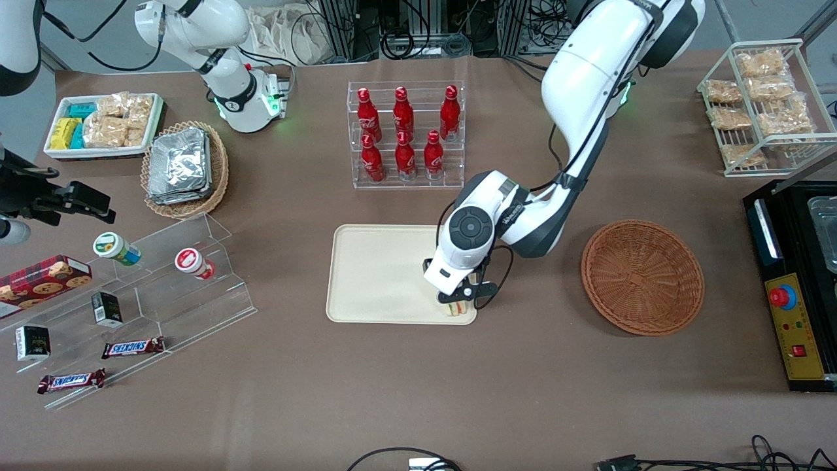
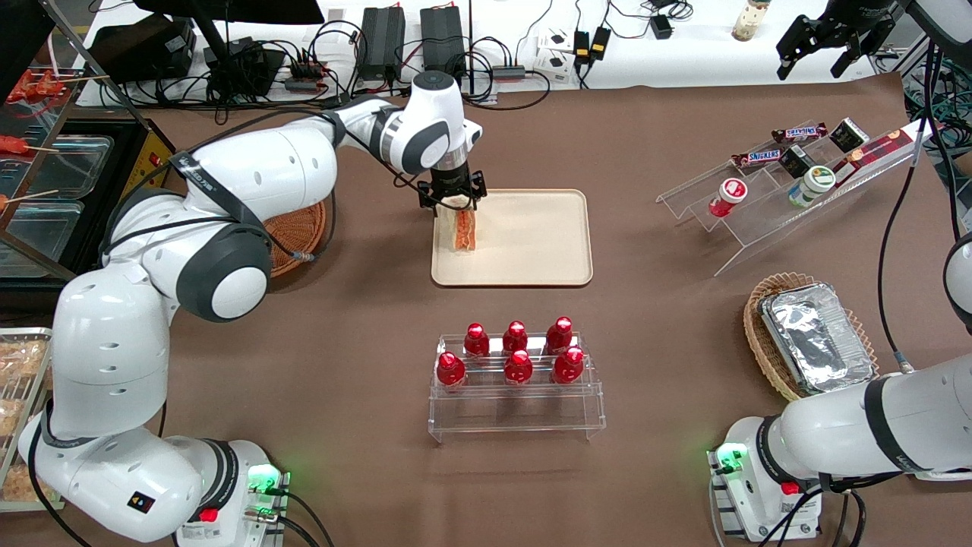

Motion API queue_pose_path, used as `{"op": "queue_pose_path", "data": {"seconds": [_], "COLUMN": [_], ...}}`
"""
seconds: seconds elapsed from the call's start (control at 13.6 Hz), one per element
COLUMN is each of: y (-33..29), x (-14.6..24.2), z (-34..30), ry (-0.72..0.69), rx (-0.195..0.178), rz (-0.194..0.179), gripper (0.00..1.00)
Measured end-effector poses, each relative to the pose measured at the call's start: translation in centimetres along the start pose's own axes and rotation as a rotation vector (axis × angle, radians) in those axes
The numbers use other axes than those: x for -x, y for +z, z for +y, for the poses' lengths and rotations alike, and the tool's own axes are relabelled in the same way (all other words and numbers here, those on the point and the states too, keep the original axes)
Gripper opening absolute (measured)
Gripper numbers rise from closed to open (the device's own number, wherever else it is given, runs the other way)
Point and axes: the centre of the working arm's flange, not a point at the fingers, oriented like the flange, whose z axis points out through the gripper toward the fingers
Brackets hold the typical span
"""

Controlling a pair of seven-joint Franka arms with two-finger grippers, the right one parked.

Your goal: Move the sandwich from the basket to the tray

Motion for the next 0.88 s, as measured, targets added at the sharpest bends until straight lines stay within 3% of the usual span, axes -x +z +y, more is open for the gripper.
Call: {"op": "queue_pose_path", "data": {"seconds": [0.15, 0.44, 0.88], "y": [-2.7, -6.4, -10.2], "x": [-0.4, -1.3, 0.8], "z": [-1.7, -8.9, -22.2], "ry": [0.017, 0.083, 0.183], "rx": [-0.02, -0.025, -0.047], "rz": [-0.012, -0.023, -0.009], "gripper": [1.0, 1.0, 1.0]}}
